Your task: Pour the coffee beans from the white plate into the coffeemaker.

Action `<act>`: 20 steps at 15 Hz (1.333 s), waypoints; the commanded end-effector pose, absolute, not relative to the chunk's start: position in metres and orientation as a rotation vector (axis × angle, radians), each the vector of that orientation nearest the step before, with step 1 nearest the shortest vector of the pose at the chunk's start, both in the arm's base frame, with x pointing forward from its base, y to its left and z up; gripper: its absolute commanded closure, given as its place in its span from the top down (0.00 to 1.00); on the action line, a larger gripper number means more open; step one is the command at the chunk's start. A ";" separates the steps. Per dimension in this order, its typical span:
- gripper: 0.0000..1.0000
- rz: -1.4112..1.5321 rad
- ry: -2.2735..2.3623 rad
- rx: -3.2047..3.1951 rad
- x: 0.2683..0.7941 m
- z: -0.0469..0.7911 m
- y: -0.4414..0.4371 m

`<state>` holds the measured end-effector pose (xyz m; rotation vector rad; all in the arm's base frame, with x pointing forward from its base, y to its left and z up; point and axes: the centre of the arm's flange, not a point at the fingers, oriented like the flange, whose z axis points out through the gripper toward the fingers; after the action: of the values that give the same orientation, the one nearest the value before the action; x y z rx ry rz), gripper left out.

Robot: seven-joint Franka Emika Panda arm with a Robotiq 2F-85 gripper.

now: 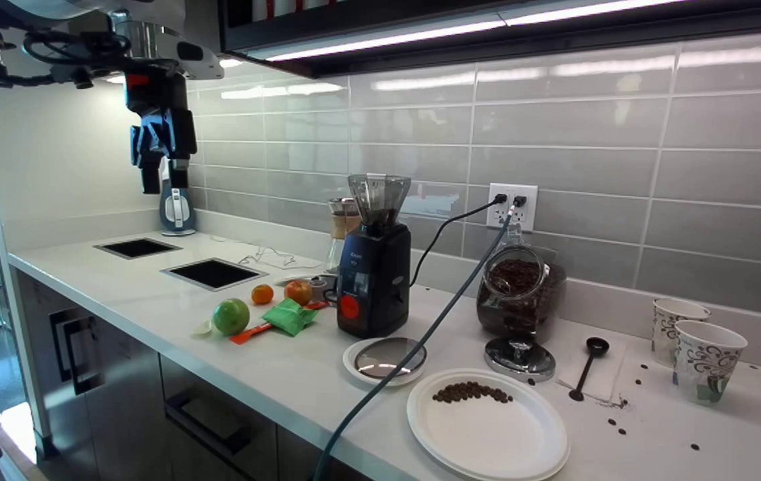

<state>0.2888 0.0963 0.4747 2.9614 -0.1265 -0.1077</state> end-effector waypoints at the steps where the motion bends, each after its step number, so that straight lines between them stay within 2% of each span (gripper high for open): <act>1: 1.00 -0.108 -0.126 2.961 0.289 0.475 0.096; 3: 1.00 -0.075 -0.190 2.932 0.294 0.472 0.092; 10: 1.00 0.052 -0.664 2.931 0.295 0.473 -0.004; 20: 1.00 0.479 -0.813 3.031 0.253 0.469 -0.171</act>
<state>0.2781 -0.1366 0.4820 3.0292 -0.7687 0.4085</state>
